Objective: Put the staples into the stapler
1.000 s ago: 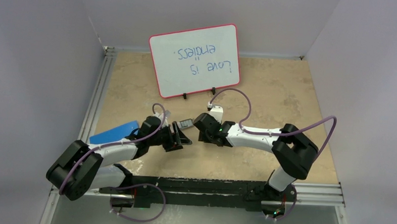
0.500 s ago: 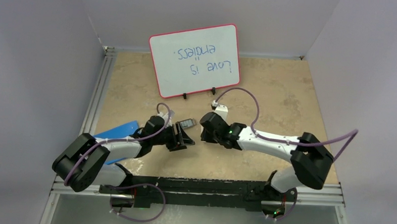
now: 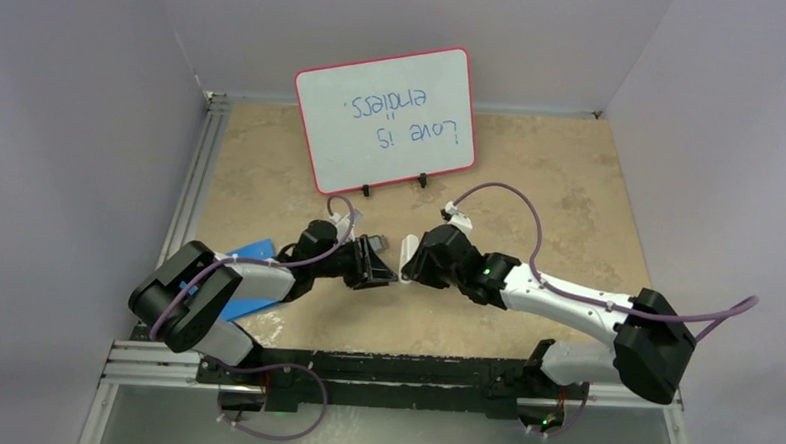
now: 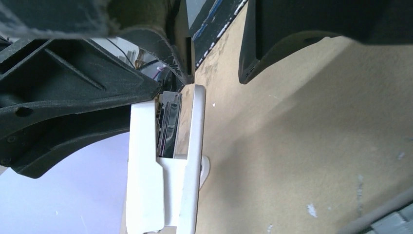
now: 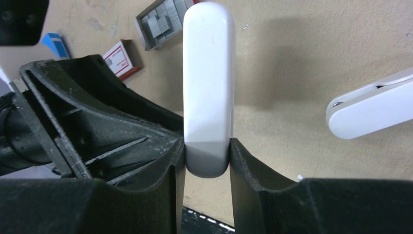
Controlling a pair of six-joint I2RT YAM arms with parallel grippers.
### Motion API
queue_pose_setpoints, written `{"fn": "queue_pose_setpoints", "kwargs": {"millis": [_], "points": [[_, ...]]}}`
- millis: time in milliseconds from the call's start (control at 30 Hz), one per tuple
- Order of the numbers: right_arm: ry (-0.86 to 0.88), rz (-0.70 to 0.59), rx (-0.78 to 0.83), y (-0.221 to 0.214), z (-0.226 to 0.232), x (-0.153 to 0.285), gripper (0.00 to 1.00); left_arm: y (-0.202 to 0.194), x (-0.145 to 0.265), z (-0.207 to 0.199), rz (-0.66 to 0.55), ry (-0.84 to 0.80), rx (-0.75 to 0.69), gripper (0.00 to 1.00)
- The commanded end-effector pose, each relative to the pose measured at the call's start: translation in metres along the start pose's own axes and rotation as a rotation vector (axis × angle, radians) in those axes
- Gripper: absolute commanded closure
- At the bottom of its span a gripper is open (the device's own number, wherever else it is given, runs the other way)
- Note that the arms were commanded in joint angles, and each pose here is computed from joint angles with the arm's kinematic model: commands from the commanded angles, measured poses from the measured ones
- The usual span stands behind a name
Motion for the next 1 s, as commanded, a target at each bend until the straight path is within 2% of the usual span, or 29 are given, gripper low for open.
{"fn": "queue_pose_setpoints", "kwargs": {"millis": [0,200,400,500,667,867,967], "points": [[0.124,-0.017,-0.074,0.012,0.024,0.009,0.81,0.007,-0.006,-0.033,0.02,-0.115,-0.061,0.63],[0.163,-0.009,-0.088,0.015,0.028,0.01,0.81,0.005,-0.012,-0.037,0.05,-0.103,-0.055,0.62],[0.188,-0.017,-0.101,0.02,0.032,0.016,0.82,0.004,-0.016,-0.028,0.055,-0.077,-0.056,0.76],[0.192,-0.018,-0.107,0.022,0.031,0.018,0.82,0.002,-0.015,-0.028,0.06,-0.078,-0.064,0.77],[0.206,-0.012,-0.108,0.022,0.033,0.019,0.82,0.003,-0.016,-0.025,0.047,-0.067,-0.064,0.77],[0.242,0.046,-0.1,0.012,0.038,0.02,0.82,0.013,-0.02,-0.026,-0.005,-0.057,-0.055,0.71],[0.257,0.056,-0.094,0.011,0.041,0.022,0.82,0.016,-0.021,-0.026,-0.032,-0.065,-0.079,0.8]]}}
Point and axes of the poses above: each gripper's point midway between its finger pads, its own x axis back along the fingers, its own z axis along the line the jaws close on, y = z × x, the point moved 1 cm from there along x, back along the fingers, and after that the axes turned 2 degrees about x, right-handed, at the moved point
